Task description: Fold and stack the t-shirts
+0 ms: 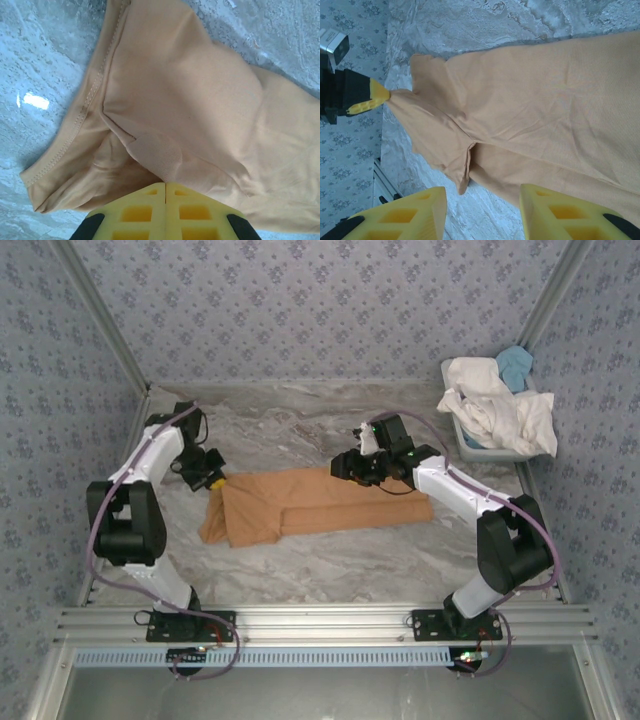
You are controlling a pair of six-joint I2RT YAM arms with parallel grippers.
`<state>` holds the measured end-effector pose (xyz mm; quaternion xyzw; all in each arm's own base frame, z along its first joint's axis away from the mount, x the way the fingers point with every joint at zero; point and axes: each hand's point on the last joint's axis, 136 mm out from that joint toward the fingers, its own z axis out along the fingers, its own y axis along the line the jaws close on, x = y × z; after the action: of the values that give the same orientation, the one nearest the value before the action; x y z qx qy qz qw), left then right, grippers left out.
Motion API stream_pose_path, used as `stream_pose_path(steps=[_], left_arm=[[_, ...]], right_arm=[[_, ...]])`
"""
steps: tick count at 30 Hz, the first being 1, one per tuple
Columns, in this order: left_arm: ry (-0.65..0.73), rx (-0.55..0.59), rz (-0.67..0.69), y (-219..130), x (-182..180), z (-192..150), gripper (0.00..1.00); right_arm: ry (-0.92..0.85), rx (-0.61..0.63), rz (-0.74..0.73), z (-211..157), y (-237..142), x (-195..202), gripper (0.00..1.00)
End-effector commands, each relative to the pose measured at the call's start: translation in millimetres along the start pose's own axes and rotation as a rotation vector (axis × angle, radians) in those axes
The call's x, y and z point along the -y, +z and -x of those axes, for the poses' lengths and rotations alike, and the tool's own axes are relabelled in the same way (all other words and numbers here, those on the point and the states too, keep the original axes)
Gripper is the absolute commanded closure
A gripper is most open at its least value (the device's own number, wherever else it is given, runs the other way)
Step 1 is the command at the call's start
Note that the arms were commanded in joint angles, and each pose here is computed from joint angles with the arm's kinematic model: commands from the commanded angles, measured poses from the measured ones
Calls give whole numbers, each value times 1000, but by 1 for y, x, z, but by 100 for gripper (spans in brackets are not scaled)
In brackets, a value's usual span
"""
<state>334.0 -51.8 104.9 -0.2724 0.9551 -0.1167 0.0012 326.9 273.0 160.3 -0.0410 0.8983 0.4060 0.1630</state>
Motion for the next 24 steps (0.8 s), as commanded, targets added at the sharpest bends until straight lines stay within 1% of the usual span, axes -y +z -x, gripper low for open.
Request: stream_pose_path(steps=[1, 7, 12, 19, 24], left_arm=[[22, -43, 57, -4, -2, 0, 100], [44, -68, 100, 5, 2, 17, 100], [50, -74, 110, 9, 9, 31, 100], [67, -121, 141, 23, 12, 44, 100], [71, -118, 179, 38, 9, 56, 100]], right_arm=[[27, -18, -19, -6, 1, 8, 55], [29, -19, -13, -7, 1, 9, 55], [2, -5, 42, -4, 0, -1, 55], [12, -13, 31, -7, 0, 3, 55], [15, -12, 24, -8, 1, 6, 56]])
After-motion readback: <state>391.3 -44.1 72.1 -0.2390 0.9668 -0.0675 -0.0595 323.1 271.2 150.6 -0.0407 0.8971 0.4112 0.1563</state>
